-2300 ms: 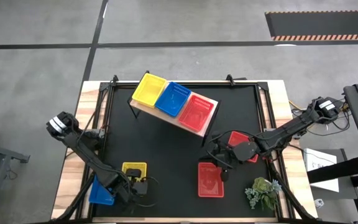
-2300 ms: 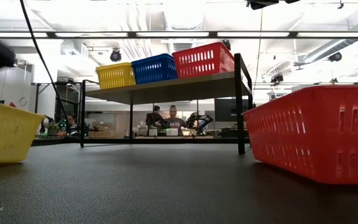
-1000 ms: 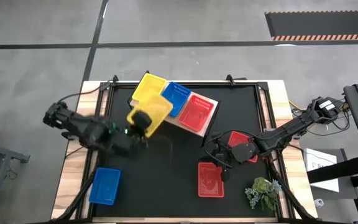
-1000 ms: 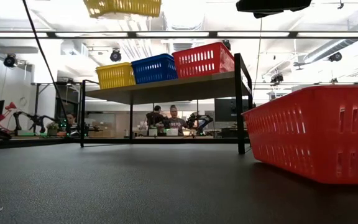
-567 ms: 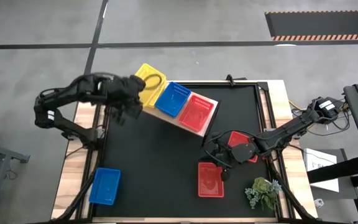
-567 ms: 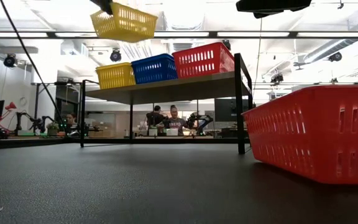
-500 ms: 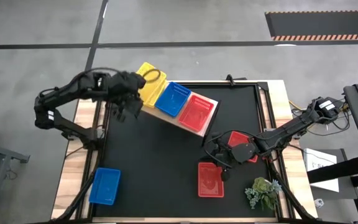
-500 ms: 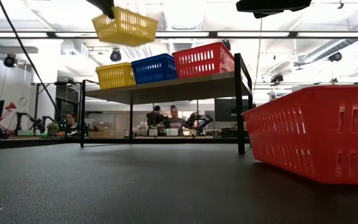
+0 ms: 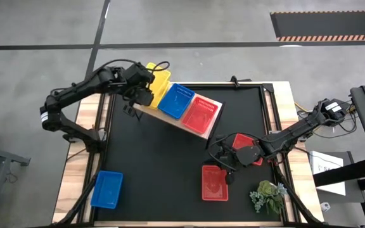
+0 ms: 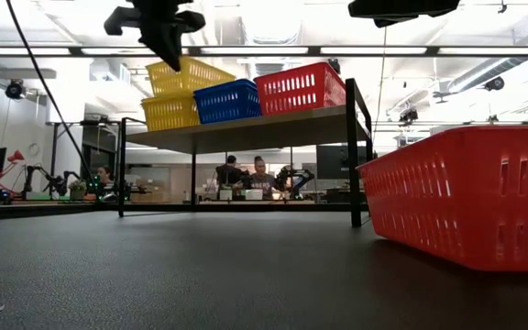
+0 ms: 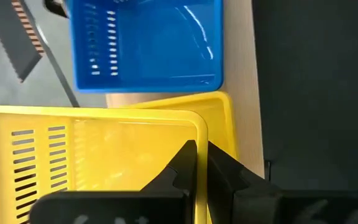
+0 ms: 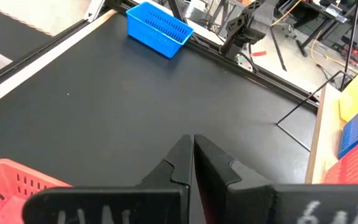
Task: Stack baskets on shelf by color
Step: Stack the yellow bin on top of the yellow bin on the shelf
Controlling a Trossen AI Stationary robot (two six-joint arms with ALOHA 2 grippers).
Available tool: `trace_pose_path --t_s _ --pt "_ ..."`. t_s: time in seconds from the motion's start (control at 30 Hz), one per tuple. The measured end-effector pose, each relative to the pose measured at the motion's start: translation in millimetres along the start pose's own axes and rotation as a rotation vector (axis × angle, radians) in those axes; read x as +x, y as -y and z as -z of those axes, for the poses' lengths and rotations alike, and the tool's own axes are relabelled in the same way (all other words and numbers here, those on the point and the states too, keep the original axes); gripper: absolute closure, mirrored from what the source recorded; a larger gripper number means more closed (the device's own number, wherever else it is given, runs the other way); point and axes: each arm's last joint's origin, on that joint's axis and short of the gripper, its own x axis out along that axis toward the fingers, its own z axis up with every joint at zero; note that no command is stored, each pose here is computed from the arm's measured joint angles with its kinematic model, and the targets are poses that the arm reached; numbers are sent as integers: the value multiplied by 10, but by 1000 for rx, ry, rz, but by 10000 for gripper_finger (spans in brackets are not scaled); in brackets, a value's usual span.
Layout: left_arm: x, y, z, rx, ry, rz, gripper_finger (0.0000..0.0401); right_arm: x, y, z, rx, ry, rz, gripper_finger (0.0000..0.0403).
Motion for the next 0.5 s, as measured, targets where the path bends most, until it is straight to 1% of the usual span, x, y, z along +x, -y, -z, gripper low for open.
trace_pose_path --t_s 0.23,0.43,0.5 --pt "172 0 -2 4 -29 46 401 0 0 1 25 -1 -1 394" --pt "253 47 16 5 -49 80 401 0 0 1 26 -1 -1 394" --pt "254 43 14 4 -47 76 401 0 0 1 26 -1 -1 394"
